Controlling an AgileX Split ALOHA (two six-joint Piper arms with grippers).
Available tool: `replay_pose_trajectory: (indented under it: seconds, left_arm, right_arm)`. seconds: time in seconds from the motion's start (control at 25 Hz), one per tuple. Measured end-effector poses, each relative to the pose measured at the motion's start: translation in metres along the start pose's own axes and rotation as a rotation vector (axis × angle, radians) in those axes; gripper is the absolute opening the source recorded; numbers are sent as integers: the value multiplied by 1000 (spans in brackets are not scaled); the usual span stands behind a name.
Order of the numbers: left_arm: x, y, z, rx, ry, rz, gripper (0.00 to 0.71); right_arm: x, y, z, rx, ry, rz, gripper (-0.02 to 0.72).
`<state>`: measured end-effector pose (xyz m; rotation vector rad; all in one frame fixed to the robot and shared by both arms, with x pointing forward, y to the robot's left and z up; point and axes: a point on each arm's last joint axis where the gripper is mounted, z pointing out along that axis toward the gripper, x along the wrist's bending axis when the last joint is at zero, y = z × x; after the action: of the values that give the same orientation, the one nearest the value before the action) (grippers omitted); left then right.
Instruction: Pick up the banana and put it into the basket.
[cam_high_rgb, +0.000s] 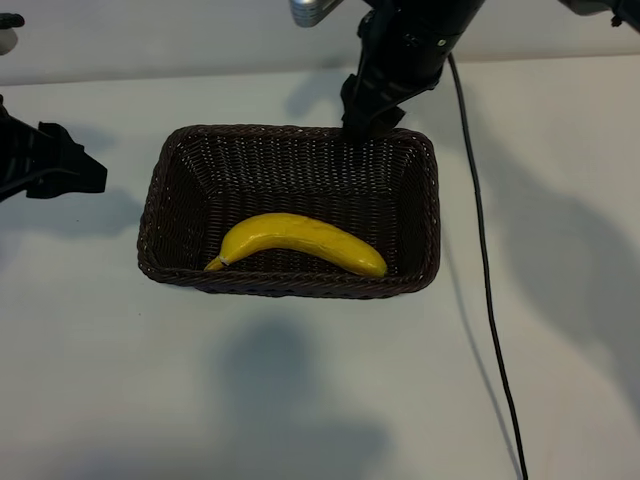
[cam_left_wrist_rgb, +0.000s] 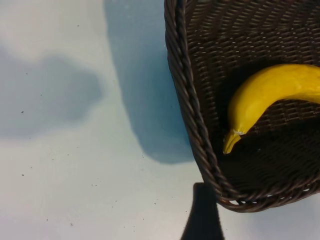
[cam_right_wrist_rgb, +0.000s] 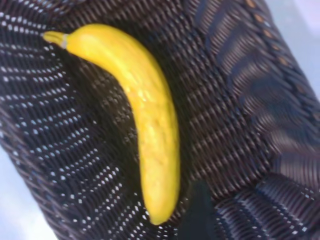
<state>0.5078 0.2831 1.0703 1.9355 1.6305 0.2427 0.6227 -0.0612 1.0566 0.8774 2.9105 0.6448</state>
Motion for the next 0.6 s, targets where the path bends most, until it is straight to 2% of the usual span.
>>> replay_pose_trajectory:
  seconds: [0.28,0.6]
  left_arm:
    - [0,0,0,0,0,0,586]
    - [0,0,0,-5,2,2,586]
  right_arm:
    - [-2,-1,-18,-30,-26,8,595]
    - [4,-2,-54,-85,-76,63,595]
